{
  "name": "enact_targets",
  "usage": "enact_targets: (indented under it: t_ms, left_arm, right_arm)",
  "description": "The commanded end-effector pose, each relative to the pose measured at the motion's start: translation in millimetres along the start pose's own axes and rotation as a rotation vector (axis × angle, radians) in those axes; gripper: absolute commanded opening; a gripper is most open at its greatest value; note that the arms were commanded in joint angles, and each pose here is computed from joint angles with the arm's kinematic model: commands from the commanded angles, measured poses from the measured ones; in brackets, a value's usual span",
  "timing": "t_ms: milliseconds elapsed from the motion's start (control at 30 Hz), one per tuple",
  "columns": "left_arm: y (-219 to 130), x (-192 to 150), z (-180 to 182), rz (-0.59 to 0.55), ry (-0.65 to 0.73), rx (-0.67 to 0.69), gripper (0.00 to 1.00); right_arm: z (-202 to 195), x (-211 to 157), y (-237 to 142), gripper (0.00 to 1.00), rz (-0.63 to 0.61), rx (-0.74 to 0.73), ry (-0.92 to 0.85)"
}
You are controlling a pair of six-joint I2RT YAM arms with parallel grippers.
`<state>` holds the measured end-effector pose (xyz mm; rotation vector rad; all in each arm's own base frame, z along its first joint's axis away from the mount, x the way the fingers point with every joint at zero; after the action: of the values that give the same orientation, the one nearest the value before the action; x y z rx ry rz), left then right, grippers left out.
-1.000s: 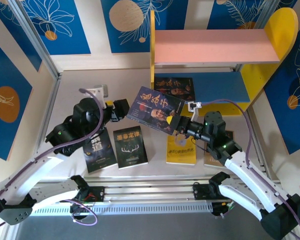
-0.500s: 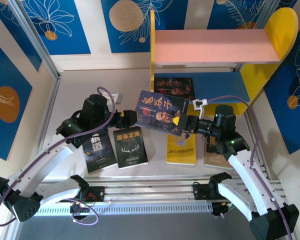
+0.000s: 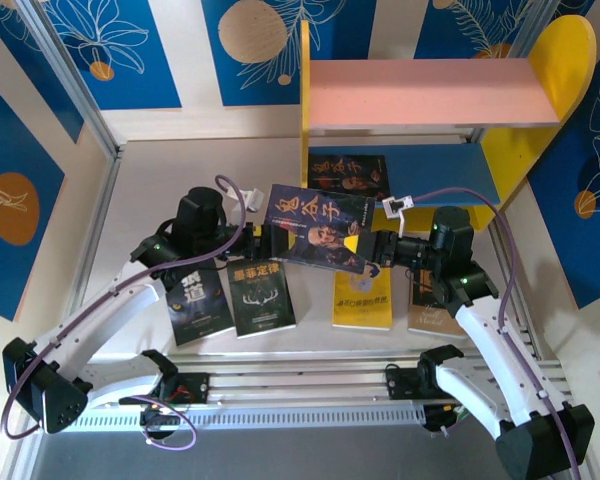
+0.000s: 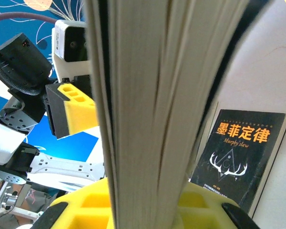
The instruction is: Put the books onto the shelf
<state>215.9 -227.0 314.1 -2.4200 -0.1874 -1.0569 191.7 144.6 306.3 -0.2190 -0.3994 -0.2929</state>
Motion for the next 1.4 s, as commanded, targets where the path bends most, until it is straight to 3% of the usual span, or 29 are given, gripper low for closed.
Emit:
enact_targets:
  t_ms: [0,200,400,667,800,933,1167,1367]
  left_arm:
    - [-3.6,8.5,-13.8,-0.037,0.015,-0.136,0.65]
    - [-5.3,10.3,-14.1,-0.052,0.015,-0.150,0.31]
    - [-5.5,9.1,-12.7,-0.083,0.015,-0.161,0.01]
    - [-15.6,7.2,-16.9,-0.187,0.023,-0.199,0.00]
    - [-26.2,6.1,-16.6,-0.238,0.045,-0.151,0.00]
    - [-38.1,5.7,-18.6,-0.292,0.073,-0.120,0.00]
    - [-42.5,4.5,-18.6,-0.332,0.080,-0.116,0.00]
    - [-37.8,-0.5,-13.8,-0.362,0.085,-0.139,0.00]
  right_arm:
    - [14.2,1.5,-2.7,0.15,0.011,0.049,-0.084]
    - [5.5,1.0,-1.1,0.19,0.017,0.012,-0.064]
    - [-5.0,0.9,0.6,0.33,0.001,-0.028,-0.021]
    - [-25.9,-6.8,0.3,0.53,-0.041,-0.082,0.095]
    - [-32.8,-14.0,-2.0,0.70,-0.053,-0.098,0.148]
    - [-38.4,-21.4,-4.7,0.78,-0.060,-0.112,0.182]
    - [-41.1,-27.9,0.5,0.79,-0.044,-0.091,0.222]
    - [-30.1,-23.2,3.2,0.69,-0.054,-0.071,0.196]
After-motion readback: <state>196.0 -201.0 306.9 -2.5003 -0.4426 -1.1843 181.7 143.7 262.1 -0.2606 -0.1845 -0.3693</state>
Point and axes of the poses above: each hand's point on the last joint's axis, 136 mm out from that joint toward the fingers, its own y axis out along the fingers, its own z axis along the line the jaws close on, x = y × z, the point moved 6 cm from there along -y, back along the fingers, and after that the axes turned 11 degrees about y, right-handed, at the moved point
